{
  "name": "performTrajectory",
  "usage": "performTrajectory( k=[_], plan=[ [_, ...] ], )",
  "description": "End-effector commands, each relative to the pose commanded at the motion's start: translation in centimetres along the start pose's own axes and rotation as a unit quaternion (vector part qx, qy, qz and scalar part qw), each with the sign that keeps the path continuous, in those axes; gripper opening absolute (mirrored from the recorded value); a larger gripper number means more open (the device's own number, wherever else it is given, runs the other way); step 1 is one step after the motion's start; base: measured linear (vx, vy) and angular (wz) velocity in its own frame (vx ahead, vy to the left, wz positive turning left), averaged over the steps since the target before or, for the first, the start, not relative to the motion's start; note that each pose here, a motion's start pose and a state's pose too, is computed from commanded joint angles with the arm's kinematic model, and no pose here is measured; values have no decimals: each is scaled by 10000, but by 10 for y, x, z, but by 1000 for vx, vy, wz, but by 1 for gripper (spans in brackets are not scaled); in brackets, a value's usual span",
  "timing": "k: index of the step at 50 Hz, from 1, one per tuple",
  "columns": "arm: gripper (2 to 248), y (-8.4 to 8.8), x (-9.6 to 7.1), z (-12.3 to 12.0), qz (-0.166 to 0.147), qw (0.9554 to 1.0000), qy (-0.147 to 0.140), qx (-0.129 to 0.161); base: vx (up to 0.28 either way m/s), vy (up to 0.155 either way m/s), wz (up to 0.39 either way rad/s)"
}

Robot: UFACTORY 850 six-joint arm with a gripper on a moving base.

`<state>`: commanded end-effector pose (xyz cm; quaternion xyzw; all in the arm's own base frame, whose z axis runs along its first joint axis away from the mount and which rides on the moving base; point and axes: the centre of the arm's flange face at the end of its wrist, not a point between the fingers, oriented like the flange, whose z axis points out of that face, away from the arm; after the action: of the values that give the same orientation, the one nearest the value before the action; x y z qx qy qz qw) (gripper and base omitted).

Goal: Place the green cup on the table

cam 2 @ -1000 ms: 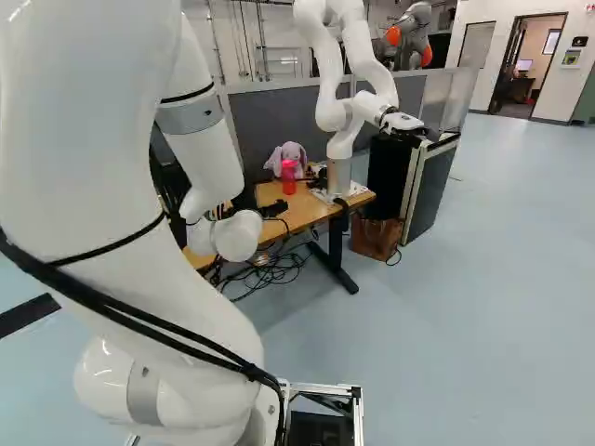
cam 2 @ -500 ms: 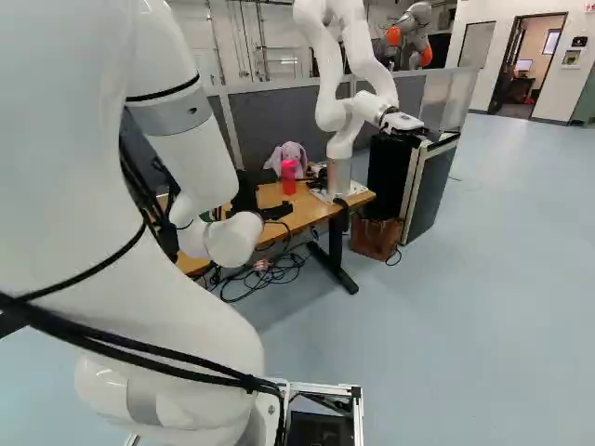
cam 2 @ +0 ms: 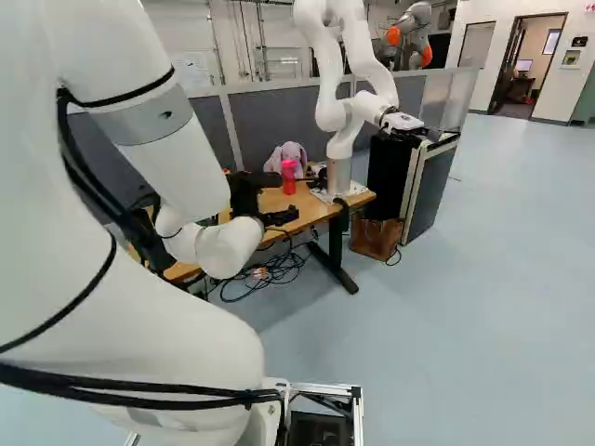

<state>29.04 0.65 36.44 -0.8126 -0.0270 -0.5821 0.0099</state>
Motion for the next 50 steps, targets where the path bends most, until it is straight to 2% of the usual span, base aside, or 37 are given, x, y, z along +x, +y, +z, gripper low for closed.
performTrajectory(
  k=[23, 50],
  plan=[
    [247, 5, -4, -17, 136, 9997, -17, -200, 0, 0, 0],
    [247, 5, -5, -20, 163, 9996, -20, -237, 0, 0, 0]
  ],
)
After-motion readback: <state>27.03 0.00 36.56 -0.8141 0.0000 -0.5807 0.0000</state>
